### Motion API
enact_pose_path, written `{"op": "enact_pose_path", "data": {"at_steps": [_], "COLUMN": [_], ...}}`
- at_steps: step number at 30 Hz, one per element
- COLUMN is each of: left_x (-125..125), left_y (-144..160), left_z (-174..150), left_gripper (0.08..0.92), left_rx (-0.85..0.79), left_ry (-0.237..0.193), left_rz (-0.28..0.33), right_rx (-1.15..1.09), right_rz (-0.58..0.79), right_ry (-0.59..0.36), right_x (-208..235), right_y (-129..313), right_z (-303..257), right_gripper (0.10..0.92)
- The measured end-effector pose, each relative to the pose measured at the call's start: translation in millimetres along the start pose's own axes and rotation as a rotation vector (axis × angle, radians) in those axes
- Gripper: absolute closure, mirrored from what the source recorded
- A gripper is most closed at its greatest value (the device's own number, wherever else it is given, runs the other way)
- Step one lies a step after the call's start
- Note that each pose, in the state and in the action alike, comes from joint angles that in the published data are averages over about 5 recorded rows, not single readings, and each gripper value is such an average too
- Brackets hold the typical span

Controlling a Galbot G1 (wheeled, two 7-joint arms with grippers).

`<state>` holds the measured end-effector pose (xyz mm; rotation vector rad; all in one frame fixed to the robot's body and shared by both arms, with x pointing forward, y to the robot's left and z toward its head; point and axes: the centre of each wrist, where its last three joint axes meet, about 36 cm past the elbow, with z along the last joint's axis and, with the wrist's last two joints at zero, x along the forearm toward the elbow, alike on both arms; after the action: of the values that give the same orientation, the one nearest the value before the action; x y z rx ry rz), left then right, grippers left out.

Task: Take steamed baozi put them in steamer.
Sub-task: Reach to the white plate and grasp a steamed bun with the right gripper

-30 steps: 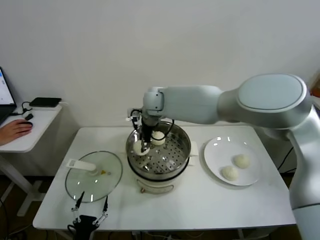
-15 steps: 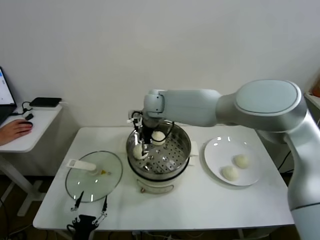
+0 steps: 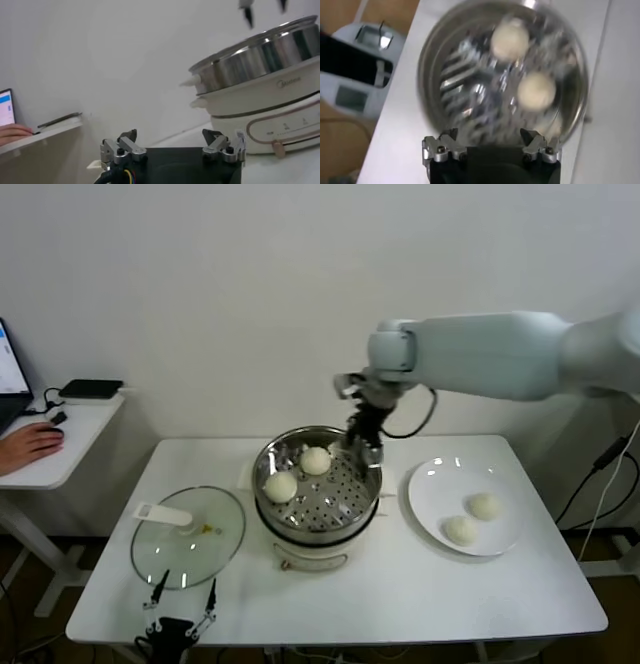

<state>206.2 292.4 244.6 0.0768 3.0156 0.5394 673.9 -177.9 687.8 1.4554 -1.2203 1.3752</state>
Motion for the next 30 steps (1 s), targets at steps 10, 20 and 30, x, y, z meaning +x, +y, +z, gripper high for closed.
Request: {"op": "enact_pose_path", "data": {"at_steps": [10,20,30], "left_x": [-1.4,-0.9,1.0], "left_y": [-4.2,-5.5,-4.6], "left_z": [1.6,4.9,8.4], "left_gripper": [0.177,0.177,0.177], "left_rx": [-0.003,-0.009,-0.014], "left_ry": [0.005,0.021,0.037], "left_rz": [0.006,0.010,0.009], "right_rx": [-0.077,-0.138,-0.163], "right_rz": [-0.017,-0.036,-0.019], "right_ry": [0.076,0.103,0.091], "right_x": [-19.9,-81.7,-135.5], "right_y": [47.8,84.7,91.5], "right_z": [119.0,183.1,200.9], "right_gripper": [0.200,0.200,0.200]}}
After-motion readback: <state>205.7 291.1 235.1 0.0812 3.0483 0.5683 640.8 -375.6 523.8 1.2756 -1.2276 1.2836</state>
